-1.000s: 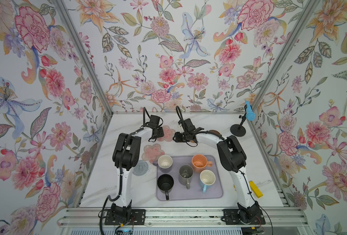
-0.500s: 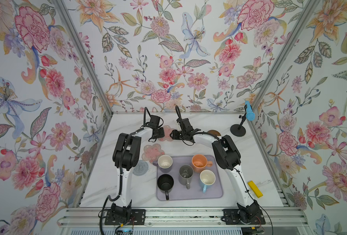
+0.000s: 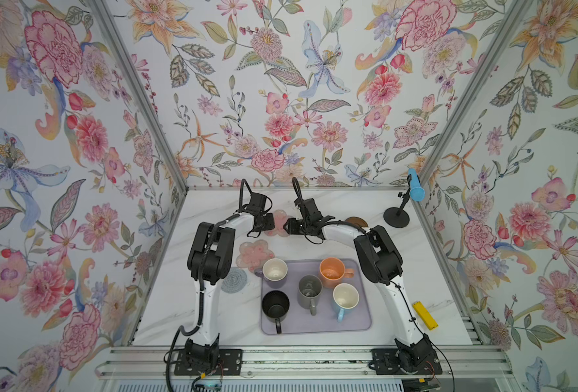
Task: Place cups on coasters
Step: Move the coaster to the top-center of the table.
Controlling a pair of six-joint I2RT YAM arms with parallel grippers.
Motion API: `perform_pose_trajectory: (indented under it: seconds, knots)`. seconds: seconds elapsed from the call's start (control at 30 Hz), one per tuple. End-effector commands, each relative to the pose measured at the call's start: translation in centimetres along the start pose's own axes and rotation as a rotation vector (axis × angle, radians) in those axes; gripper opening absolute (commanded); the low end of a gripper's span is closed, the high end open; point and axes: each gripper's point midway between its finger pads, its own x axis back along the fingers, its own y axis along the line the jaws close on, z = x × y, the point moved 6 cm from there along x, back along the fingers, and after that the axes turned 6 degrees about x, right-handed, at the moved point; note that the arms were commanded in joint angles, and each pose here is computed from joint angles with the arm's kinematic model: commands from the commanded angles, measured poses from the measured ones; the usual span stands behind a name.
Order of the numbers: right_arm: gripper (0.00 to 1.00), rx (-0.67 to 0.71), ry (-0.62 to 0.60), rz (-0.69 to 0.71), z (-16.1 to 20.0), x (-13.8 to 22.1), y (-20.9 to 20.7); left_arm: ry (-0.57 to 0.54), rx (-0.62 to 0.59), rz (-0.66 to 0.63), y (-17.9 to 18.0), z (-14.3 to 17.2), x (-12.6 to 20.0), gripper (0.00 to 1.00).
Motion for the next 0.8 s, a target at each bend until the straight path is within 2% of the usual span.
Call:
perform_pose_trajectory:
  seconds: [0.0, 0.33, 0.43, 0.6, 0.77]
  knots:
    - [0.43, 0.004, 0.095, 0.02, 2.9, 0.6, 0.3, 0.16, -0.059, 0.052, -1.8, 4.3, -0.4, 0.38]
    - [0.43, -0.009, 0.062, 0.103, 2.6, 4.2, -1.8, 0.193, -0.09, 0.091, -4.0, 6.1, 0.6, 0.37]
    - [0.44, -0.005, 0.055, 0.107, 2.5, 4.5, -2.3, 0.175, -0.091, 0.067, -3.9, 5.8, 1.4, 0.44]
    - [0.45, -0.009, 0.05, 0.1, 2.0, 4.6, -3.0, 0.075, -0.033, 0.036, -2.4, 2.4, 4.3, 0.62]
    - [0.45, -0.007, 0.039, 0.095, 1.4, 5.3, -3.2, -0.051, 0.028, -0.015, 0.4, -1.5, 9.9, 0.67]
